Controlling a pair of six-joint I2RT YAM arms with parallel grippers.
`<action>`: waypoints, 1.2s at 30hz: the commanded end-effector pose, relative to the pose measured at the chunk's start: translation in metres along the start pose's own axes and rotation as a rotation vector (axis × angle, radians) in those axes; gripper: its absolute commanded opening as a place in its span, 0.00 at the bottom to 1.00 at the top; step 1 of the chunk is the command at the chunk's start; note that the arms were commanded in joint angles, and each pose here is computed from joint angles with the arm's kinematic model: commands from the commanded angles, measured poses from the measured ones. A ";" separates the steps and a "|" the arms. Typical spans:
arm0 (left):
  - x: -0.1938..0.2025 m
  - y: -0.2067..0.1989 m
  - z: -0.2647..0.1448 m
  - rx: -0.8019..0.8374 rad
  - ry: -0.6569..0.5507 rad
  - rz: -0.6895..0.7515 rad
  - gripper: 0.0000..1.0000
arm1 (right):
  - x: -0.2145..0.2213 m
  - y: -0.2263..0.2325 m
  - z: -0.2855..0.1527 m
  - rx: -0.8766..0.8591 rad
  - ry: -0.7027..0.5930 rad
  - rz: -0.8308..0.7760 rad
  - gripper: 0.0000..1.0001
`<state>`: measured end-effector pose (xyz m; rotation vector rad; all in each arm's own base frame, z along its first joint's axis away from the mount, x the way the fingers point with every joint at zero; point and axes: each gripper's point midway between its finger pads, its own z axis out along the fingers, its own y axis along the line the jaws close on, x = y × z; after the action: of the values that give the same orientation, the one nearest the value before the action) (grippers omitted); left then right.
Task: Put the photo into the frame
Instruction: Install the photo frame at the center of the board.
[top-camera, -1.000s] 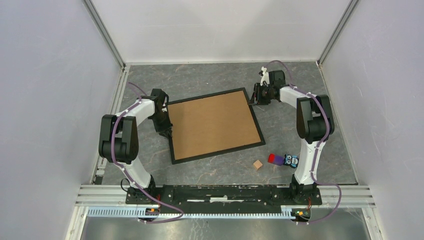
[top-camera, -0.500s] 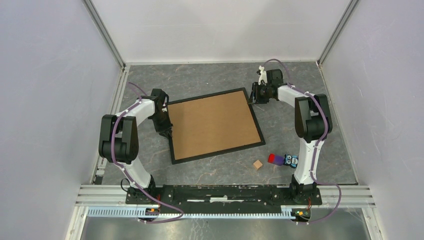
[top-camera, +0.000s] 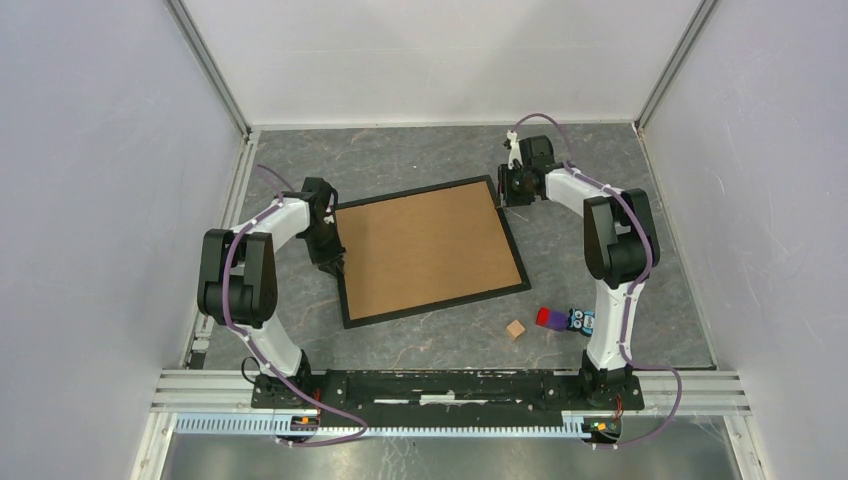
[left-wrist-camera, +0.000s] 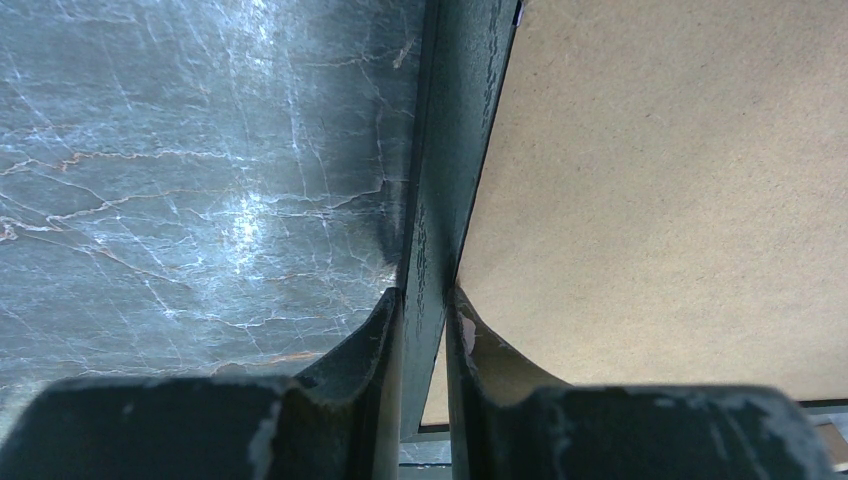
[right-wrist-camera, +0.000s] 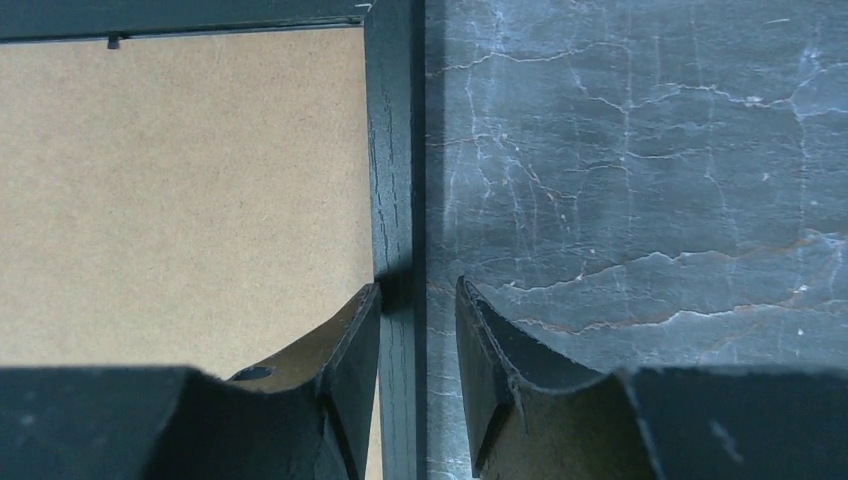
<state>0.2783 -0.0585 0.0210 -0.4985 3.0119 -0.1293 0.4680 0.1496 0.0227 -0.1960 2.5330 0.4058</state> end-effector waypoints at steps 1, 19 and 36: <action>0.006 0.002 0.008 -0.016 0.011 0.058 0.14 | 0.068 -0.008 0.021 0.121 0.208 -0.058 0.39; 0.005 0.000 0.007 -0.006 0.008 0.063 0.13 | 0.135 0.029 0.034 0.435 0.398 -0.328 0.37; 0.005 0.000 0.004 -0.004 -0.002 0.063 0.13 | -0.060 0.059 -0.089 0.113 -0.110 -0.172 0.48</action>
<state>0.2783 -0.0597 0.0216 -0.4906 3.0105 -0.1289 0.4508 0.1926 0.0520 -0.4247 2.5614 -0.1153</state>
